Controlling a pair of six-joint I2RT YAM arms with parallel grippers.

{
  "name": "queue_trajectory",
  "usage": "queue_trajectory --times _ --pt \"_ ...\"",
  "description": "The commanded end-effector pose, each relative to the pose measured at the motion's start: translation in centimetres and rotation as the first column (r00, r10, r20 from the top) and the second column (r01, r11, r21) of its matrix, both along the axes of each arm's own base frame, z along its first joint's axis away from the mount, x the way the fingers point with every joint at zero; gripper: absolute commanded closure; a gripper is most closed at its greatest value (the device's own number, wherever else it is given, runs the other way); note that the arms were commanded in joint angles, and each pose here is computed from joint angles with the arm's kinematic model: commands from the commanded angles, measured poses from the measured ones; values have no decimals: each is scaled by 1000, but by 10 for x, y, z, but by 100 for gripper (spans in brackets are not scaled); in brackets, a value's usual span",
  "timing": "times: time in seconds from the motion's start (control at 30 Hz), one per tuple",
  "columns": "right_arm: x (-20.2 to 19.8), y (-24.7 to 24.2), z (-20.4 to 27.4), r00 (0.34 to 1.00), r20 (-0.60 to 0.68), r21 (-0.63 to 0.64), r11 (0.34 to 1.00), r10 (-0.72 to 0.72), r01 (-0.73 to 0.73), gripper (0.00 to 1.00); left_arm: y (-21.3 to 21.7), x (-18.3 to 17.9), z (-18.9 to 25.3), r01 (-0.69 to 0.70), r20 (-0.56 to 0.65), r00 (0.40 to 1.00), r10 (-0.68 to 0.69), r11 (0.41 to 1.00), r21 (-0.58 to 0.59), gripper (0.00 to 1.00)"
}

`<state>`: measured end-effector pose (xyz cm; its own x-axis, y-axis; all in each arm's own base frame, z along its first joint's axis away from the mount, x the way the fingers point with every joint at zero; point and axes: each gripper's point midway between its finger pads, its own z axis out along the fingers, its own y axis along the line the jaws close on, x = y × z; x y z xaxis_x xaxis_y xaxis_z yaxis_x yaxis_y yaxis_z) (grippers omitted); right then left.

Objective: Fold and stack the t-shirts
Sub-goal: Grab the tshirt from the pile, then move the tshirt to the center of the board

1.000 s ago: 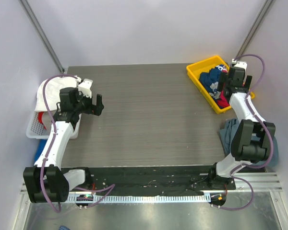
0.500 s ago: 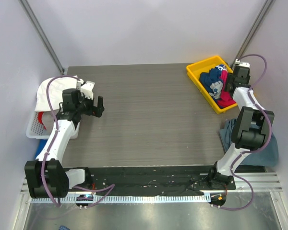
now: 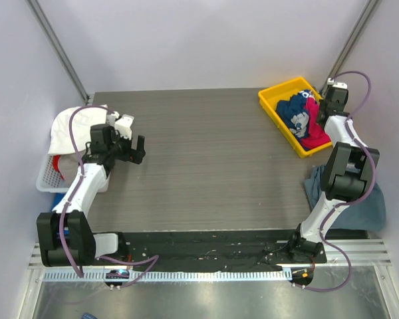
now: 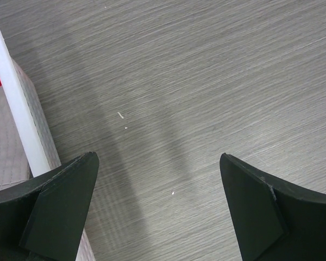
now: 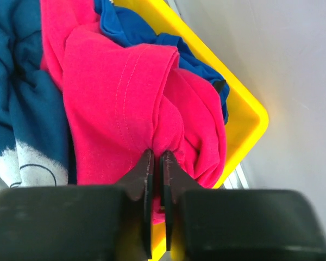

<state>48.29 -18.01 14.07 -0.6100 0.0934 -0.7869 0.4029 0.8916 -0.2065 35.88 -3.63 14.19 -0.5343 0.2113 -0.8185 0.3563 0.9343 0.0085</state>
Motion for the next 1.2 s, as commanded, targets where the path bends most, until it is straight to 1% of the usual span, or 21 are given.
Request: queue_trajectory --times 0.0,0.17,0.3,0.33,0.4,0.43,0.53,0.63,0.7,0.8,0.83,0.87,0.9,0.97,1.0,1.1,1.17 --pt "12 3 22 998 61 14 1000 20 -20 98 0 12 9 3 57 998 -3 1000 9 0" --pt "7 8 26 998 55 25 999 41 -42 99 0 13 9 -3 55 998 2 1000 7 0" --pt "3 21 57 992 96 43 995 82 -86 99 1 12 11 -7 60 998 6 1000 9 0" --pt "1 24 79 988 123 35 995 94 -99 99 1 11 10 -9 59 998 8 1000 8 0" --pt "-4 32 100 983 134 12 991 127 -130 99 1 11 8 -8 53 999 8 1000 7 0" --pt "-6 36 128 973 177 -17 989 145 -145 99 1 10 7 -10 49 999 9 1000 8 0" --pt "-15 49 175 953 229 -70 979 200 -189 99 2 11 5 -23 43 999 23 1000 2 0" --pt "-23 74 205 925 247 -94 957 288 -273 99 2 14 6 -39 52 998 39 999 -1 1" --pt "-31 103 221 894 252 -113 929 371 -354 99 4 17 9 -55 65 996 55 998 2 1" --pt "-45 135 245 844 270 -164 886 463 -434 99 6 22 13 -69 79 995 68 998 5 2" --pt "-47 153 253 819 279 -179 865 502 -469 99 8 23 14 -74 81 994 74 997 7 2" --pt "-51 161 261 802 286 -195 851 525 -487 99 -3 23 14 -49 81 996 48 999 11 2" --pt "-57 167 277 783 309 -211 842 539 -496 99 -3 24 15 -52 81 995 51 999 15 2" --pt "-63 197 293 719 341 -222 795 605 -564 99 1 26 14 -68 82 994 65 997 25 2" --pt "-69 203 310 693 368 -241 783 620 -573 99 3 28 15 -83 87 993 80 996 32 2" --pt "-77 226 338 624 407 -279 741 667 -611 99 8 29 12 -107 89 991 103 993 47 3" --pt "-80 239 349 591 421 -295 720 688 -629 99 9 29 12 -114 90 990 110 992 47 3"
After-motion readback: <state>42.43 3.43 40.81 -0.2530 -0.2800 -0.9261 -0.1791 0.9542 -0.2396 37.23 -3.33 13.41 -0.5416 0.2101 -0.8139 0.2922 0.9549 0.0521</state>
